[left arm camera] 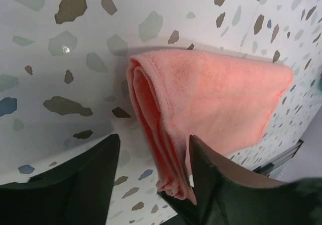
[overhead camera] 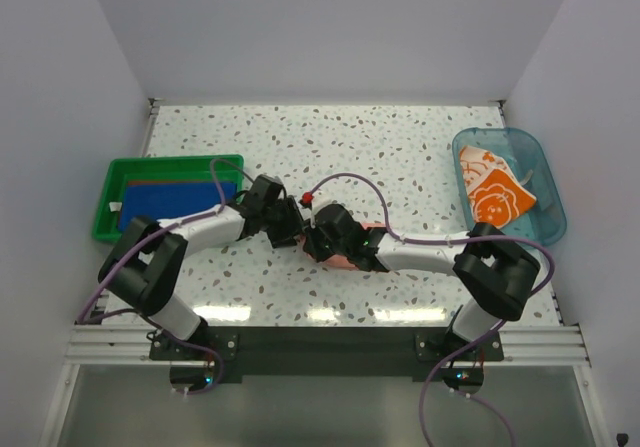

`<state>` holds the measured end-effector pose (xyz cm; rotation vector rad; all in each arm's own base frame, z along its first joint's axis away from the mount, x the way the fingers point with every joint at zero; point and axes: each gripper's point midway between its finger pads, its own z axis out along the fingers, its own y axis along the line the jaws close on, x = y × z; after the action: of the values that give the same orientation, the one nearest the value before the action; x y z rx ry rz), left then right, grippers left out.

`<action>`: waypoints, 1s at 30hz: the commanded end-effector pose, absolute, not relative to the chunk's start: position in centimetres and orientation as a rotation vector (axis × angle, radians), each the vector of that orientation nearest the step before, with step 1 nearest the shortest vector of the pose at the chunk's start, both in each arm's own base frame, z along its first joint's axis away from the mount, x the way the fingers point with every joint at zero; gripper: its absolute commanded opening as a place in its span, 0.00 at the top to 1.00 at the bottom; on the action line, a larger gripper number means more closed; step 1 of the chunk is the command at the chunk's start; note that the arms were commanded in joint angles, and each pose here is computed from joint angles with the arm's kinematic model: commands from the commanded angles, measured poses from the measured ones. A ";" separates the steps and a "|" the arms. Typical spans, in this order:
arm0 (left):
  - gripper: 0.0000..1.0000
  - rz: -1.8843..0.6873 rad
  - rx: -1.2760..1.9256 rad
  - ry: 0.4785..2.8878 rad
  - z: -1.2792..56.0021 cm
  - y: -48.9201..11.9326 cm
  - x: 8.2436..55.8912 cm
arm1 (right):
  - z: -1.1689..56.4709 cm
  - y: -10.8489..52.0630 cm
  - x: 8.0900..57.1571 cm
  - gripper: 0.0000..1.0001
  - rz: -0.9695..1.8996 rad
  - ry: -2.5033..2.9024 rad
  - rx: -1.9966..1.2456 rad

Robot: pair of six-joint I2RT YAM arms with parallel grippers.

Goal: Fold and stack the towels
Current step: Neatly place the folded towel into the bin

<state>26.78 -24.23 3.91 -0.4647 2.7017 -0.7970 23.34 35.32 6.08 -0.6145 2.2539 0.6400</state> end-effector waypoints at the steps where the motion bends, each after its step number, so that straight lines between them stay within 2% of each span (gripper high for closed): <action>1: 0.44 -0.833 -0.466 2.621 4.8 -25.0 28.4 | 8.6 36.3 24.2 1.00 0.708 2.173 -0.556; 3: 0.50 -0.836 -0.462 2.611 4.7 -25.1 28.5 | 8.7 36.4 24.1 1.00 0.717 2.168 -0.560; 4: 0.57 -0.840 -0.453 2.599 4.8 -25.2 28.8 | 8.6 36.4 24.1 1.00 0.719 2.168 -0.563; 9: 0.76 -0.818 -0.435 2.583 4.3 -25.1 29.3 | 8.8 36.5 23.9 1.00 0.724 2.166 -0.577; 10: 0.81 -0.817 -0.427 2.580 4.2 -25.1 29.4 | 8.8 36.5 24.0 1.00 0.726 2.165 -0.578; 11: 0.90 -0.810 -0.420 2.580 4.2 -25.0 29.4 | 8.8 36.5 23.8 1.00 0.729 2.169 -0.588; 13: 1.00 -0.774 -0.396 2.573 4.4 -24.7 29.7 | 8.8 36.5 23.7 0.99 0.724 2.173 -0.602; 14: 1.00 -0.751 -0.381 2.571 4.5 -24.5 29.9 | 8.8 36.5 23.6 0.96 0.722 2.180 -0.606; 15: 1.00 -0.709 -0.368 2.557 5.0 -24.1 30.5 | 8.8 36.3 23.6 0.89 0.710 2.197 -0.610; 16: 1.00 -0.672 -0.305 2.556 5.1 -23.8 30.7 | 9.2 36.2 23.5 0.70 0.707 2.193 -0.619; 18: 1.00 -0.564 -0.265 2.538 6.2 -22.7 31.8 | 9.6 35.6 23.3 0.51 0.677 2.214 -0.626; 19: 1.00 -0.517 -0.189 2.531 6.7 -22.2 32.2 | 9.9 35.2 23.3 0.36 0.663 2.215 -0.629; 23: 1.00 -0.282 -0.074 2.506 9.4 -18.8 34.5 | 10.8 32.4 22.5 0.13 0.544 2.288 -0.633; 26: 1.00 -0.100 -0.045 2.478 12.3 -15.2 36.2 | 11.8 31.3 22.2 0.07 0.493 2.305 -0.659; 30: 1.00 0.193 -0.074 2.503 14.5 -8.7 35.7 | 13.0 30.0 21.6 0.05 0.471 2.312 -0.663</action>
<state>37.16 -15.39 12.65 -0.1260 2.4655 -0.1574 21.98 31.98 11.71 -0.6517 2.2916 0.5443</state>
